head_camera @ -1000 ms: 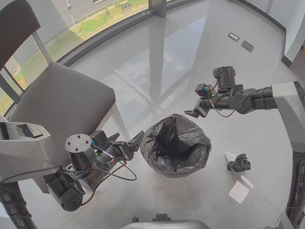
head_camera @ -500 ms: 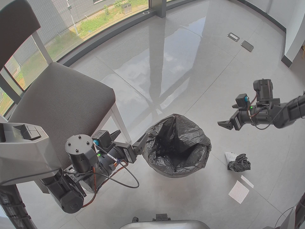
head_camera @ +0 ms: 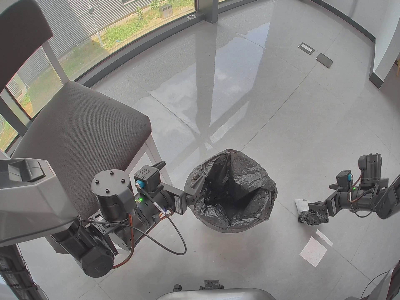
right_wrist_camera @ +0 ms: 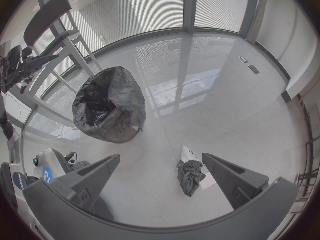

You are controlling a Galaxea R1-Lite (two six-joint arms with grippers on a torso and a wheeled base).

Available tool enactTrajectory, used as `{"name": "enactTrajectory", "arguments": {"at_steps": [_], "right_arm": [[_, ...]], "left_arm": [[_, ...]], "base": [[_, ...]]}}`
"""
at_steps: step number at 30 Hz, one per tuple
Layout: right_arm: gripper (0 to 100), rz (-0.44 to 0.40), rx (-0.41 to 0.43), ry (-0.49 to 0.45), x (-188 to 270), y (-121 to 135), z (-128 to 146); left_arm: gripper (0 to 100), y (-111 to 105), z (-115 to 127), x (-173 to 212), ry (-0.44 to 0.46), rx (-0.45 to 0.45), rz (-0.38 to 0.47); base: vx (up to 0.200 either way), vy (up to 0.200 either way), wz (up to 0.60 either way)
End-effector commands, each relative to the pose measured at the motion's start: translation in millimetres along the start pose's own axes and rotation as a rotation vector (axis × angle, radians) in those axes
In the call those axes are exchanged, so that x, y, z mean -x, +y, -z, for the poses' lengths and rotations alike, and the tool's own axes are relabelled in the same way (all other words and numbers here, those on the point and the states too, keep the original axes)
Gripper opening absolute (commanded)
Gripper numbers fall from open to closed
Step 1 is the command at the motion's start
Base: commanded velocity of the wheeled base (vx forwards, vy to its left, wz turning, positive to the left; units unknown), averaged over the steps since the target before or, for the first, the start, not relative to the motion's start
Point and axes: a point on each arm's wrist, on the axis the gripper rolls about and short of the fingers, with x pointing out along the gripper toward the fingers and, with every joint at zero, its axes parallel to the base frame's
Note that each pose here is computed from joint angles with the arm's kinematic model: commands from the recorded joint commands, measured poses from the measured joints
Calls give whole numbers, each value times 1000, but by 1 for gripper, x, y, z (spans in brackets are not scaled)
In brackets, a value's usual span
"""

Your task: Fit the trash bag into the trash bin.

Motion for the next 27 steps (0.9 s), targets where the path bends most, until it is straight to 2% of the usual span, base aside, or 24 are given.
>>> {"name": "enactTrajectory", "arguments": {"at_steps": [1, 7, 12, 17, 22, 27], "right_arm": [[100, 31, -36, 96, -4, -10, 45], [100, 77, -37, 127, -22, -21, 86], [100, 92, -54, 142, -32, -20, 112], [100, 106, -35, 154, -43, -18, 140], [100, 89, -55, 195, -51, -14, 160], [100, 88, -58, 189, -55, -15, 161]], "left_arm": [[100, -6, -13, 10, -28, -9, 23], [100, -5, -16, 16, -34, 18, 25], [100, -6, -16, 17, -34, 18, 23], [100, -7, -16, 17, -35, 32, 17], [100, -7, -16, 18, -34, 33, 20], [100, -8, -16, 18, -37, 34, 22]], "base": [[0, 0, 0], [0, 0, 0], [0, 0, 0], [0, 0, 0], [0, 0, 0], [0, 0, 0]]}}
